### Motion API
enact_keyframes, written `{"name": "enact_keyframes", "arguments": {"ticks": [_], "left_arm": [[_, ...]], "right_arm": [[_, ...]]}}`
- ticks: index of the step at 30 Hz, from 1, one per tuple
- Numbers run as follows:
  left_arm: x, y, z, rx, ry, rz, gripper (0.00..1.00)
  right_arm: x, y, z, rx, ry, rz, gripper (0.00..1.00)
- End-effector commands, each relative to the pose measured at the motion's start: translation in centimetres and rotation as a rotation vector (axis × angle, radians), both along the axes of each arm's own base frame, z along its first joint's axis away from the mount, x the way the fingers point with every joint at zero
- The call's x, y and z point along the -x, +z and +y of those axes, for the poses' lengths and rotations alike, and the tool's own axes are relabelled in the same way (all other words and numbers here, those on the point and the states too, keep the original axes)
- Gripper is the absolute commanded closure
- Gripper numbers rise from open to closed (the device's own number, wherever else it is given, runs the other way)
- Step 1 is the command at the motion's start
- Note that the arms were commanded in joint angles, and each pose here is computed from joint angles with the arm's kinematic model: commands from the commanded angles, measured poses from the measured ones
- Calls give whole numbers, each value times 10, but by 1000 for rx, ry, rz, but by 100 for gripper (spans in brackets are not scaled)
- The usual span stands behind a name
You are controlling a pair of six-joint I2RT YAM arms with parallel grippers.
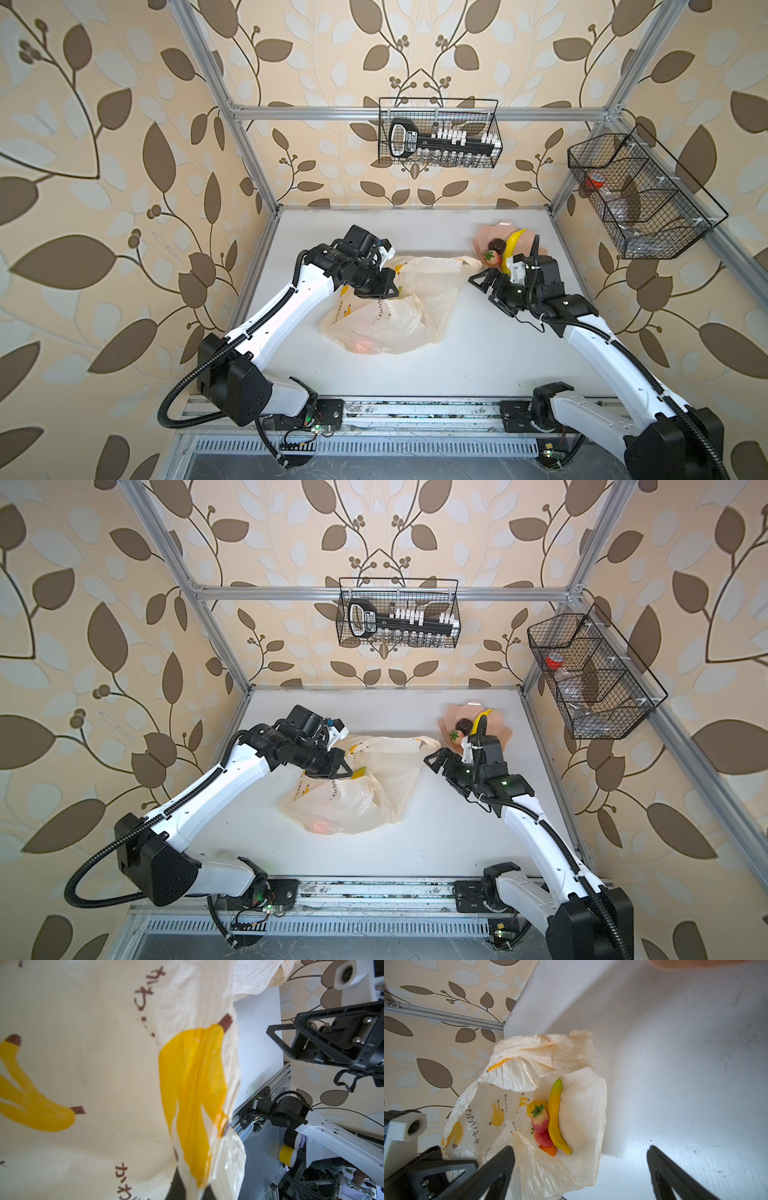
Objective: Place the fruits into the plastic bag
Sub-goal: 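Withdraw the right gripper from the bag back over the fruit bowl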
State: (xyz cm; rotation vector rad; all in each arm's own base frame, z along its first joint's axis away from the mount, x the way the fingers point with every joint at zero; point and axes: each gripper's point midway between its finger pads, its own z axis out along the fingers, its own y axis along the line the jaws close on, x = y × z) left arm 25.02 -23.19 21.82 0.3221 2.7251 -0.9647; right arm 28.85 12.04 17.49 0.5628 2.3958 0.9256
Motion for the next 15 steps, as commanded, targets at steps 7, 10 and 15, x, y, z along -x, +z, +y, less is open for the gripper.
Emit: {"name": "enact_keyframes", "arguments": {"ticks": [7, 10, 15], "left_arm": [[-6, 19, -4, 34, -3, -48, 100], [-6, 19, -4, 36, -4, -46, 100], [-6, 20, -5, 41, -5, -51, 100]], "right_arm": [[-4, 8, -15, 60, -14, -3, 1], [-8, 8, -23, 92, -36, -5, 2], [-16, 5, -41, 166, -69, 0, 3]]}}
